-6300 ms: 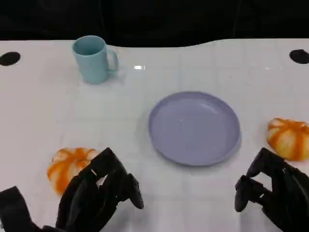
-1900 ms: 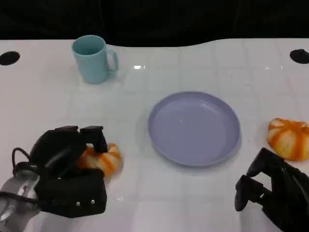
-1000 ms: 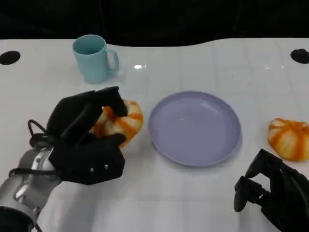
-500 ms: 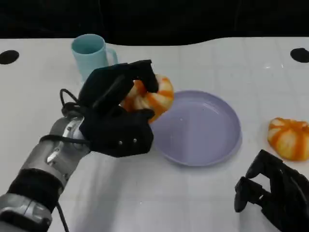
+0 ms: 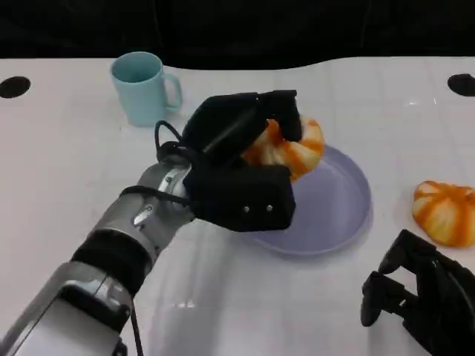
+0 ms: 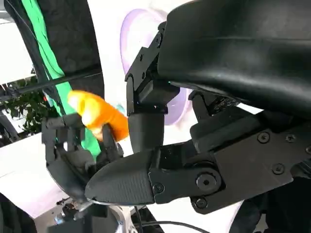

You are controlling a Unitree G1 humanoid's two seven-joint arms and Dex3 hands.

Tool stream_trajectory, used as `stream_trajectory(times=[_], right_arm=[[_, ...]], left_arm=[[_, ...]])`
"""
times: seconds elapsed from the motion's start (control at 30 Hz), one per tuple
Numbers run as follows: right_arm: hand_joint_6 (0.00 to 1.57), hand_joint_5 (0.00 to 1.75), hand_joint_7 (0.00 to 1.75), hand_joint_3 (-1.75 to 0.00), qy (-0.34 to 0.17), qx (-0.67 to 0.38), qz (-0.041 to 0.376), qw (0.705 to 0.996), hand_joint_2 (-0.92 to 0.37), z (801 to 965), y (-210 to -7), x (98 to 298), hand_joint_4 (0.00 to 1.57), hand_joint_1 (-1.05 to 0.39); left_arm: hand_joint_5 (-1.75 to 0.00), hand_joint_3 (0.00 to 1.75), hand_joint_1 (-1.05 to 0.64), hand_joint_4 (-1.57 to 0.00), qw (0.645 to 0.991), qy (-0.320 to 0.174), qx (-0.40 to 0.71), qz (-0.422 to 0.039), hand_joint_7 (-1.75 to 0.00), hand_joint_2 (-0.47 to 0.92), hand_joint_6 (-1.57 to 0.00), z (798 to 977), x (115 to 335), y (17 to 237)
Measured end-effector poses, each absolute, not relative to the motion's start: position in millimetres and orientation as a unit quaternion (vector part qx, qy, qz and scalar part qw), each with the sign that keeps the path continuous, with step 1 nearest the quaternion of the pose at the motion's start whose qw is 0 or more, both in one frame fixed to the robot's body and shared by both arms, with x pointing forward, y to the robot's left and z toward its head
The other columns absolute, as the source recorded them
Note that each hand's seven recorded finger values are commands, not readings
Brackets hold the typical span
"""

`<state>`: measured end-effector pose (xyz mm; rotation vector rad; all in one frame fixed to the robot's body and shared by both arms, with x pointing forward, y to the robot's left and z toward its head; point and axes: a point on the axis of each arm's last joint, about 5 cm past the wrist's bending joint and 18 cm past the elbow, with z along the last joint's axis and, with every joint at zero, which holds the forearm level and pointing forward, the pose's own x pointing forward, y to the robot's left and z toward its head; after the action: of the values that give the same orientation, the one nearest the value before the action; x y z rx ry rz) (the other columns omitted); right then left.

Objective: Grasp the bread from the table and place it into the plate.

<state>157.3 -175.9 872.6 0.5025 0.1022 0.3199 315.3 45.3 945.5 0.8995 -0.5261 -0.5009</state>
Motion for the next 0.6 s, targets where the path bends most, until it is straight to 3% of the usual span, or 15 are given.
stream_trajectory(times=[0.23,0.3,0.4,0.47,0.53,0.6], right_arm=[[0.56,1.75,1.6,-0.35,0.054,0.25,0.156,0.954,-0.92,871.9,-175.8,155.9,0.72,-0.58],[0.56,1.75,1.6,-0.35,0.053,0.25,0.156,0.954,-0.92,871.9,-175.8,155.7,0.72,-0.57],[0.56,1.75,1.6,-0.35,0.053,0.252,0.156,0.954,-0.92,871.8,-175.7,155.5,0.72,-0.57],[0.57,1.75,1.59,-0.36,0.053,0.252,0.156,0.954,-0.92,871.8,-175.7,155.4,0.72,-0.57],[0.58,1.75,1.58,-0.36,0.053,0.252,0.156,0.954,-0.92,871.7,-175.5,155.3,0.73,-0.57],[0.58,1.75,1.57,-0.36,0.053,0.252,0.156,0.954,-0.92,871.8,-175.5,155.1,0.72,-0.58]], left_arm=[[-1.75,1.13,-0.19,-0.89,0.823,-0.238,0.447,-0.257,-1.75,0.5,-0.67,944.4,316.6,33.4],[-1.71,1.01,-0.21,-0.79,0.822,-0.231,0.452,-0.258,-1.33,0.55,-0.73,944.3,317.6,32.4],[-1.62,0.83,-0.24,-0.71,0.82,-0.205,0.457,-0.275,-1.01,0.63,-0.74,945.2,319.8,33.1],[-1.27,0.42,-0.35,-0.53,0.817,-0.194,0.462,-0.284,-0.5,0.85,-0.61,945.1,320.3,33.4],[-1.16,0.34,-0.39,-0.44,0.808,-0.182,0.474,-0.298,-0.35,0.9,-0.55,946.2,321.1,33.0],[-0.63,0.36,-0.55,-0.28,0.796,-0.173,0.489,-0.311,-0.13,0.92,-0.39,947.5,321.9,32.5]])
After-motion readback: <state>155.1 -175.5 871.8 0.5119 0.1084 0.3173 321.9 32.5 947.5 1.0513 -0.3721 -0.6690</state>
